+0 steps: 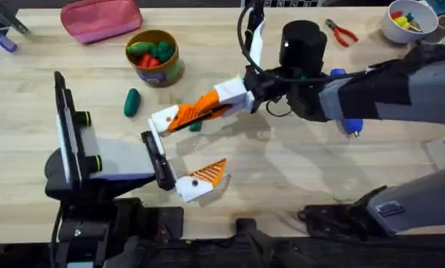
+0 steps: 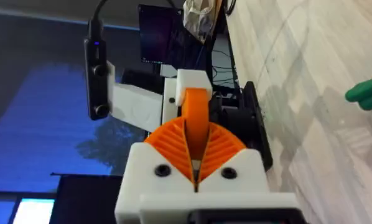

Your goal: Pick up the gripper from the table and insert it into the empty holder that is missing its gripper. Then pick up a screw, insert it into the mounting hole, and use the screwdriver to tighten it. Finally, clean up the table by picking up the vegetable and placing it into the bucket.

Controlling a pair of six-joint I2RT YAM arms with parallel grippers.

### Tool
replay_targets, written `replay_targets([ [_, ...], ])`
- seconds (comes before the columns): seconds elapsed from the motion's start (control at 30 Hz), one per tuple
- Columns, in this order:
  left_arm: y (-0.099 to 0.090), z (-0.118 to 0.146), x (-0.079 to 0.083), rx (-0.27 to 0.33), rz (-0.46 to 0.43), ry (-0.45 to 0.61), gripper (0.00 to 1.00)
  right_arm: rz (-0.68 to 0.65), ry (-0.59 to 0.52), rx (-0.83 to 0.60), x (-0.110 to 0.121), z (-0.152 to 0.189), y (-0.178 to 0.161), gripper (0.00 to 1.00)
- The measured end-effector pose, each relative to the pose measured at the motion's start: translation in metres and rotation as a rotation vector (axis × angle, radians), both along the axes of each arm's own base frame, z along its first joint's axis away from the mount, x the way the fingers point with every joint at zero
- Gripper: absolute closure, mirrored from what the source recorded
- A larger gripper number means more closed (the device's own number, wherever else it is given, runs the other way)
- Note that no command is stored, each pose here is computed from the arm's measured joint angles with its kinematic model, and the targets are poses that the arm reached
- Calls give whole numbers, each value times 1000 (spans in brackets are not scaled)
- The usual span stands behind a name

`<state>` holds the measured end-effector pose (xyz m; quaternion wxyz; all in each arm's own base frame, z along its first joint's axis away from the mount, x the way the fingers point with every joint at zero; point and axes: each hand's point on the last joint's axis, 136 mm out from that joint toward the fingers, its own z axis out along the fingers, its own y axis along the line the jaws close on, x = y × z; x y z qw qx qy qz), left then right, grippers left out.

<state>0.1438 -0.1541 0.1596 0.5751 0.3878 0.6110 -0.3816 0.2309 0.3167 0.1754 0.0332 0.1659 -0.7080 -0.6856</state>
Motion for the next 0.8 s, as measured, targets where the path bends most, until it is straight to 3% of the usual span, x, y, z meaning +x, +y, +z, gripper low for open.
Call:
replay_targets([
  [0.8,0,0,1,-4,6,9,15,-20,-1,-16,-4,-2,14,995],
])
